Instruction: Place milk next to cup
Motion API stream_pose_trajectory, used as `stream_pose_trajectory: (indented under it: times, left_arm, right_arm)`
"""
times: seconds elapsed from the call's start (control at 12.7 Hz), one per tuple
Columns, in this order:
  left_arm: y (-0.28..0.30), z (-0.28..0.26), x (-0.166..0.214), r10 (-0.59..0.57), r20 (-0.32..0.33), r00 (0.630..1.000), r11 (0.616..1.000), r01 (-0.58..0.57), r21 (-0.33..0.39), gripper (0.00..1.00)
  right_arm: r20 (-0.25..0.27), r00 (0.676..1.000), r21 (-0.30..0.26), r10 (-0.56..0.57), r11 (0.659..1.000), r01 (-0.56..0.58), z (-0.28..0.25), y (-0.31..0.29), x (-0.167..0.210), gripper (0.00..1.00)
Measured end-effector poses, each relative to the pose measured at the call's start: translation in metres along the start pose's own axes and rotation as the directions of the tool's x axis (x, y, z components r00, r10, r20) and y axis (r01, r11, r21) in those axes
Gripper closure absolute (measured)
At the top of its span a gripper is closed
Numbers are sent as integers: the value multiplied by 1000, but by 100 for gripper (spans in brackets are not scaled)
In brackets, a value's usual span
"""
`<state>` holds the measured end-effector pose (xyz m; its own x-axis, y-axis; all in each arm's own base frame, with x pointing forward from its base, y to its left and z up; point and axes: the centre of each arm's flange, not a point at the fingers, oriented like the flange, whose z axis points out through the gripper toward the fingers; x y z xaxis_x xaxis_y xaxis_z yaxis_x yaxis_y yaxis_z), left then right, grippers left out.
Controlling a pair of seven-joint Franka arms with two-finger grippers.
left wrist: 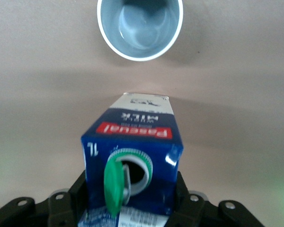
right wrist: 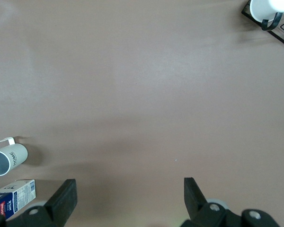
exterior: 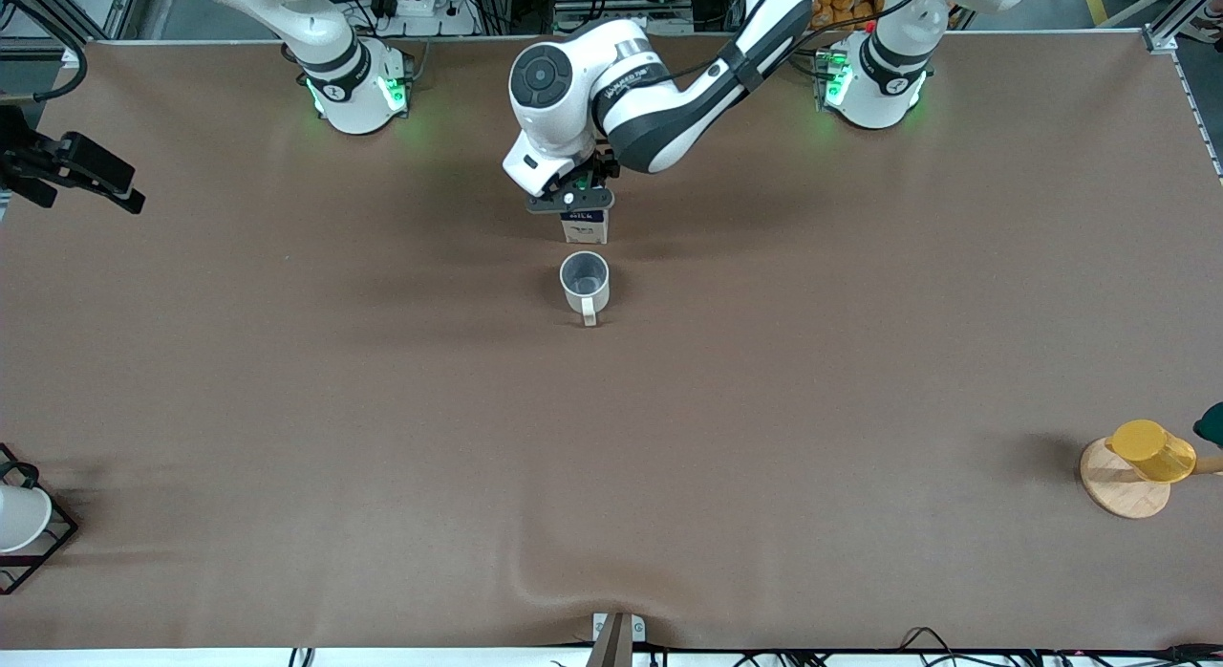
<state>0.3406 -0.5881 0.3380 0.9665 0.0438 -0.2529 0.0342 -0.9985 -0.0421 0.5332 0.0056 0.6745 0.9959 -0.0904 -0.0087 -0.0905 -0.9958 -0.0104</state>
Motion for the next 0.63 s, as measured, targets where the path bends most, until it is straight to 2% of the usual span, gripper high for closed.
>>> stream_pose_trajectory:
  times: [0.24,0.63]
  left_arm:
    - [-6,-5,13,-22,-9,1000,1000,22,-6,0]
    - [-21,-58,13,-43,-42,998,999,42,-16,0]
  right_arm:
    - [2,1000,12,-2,1000,2,0,-2,0,0]
    - [1,1000,13,-3,1000,2,-1,-2,0,0]
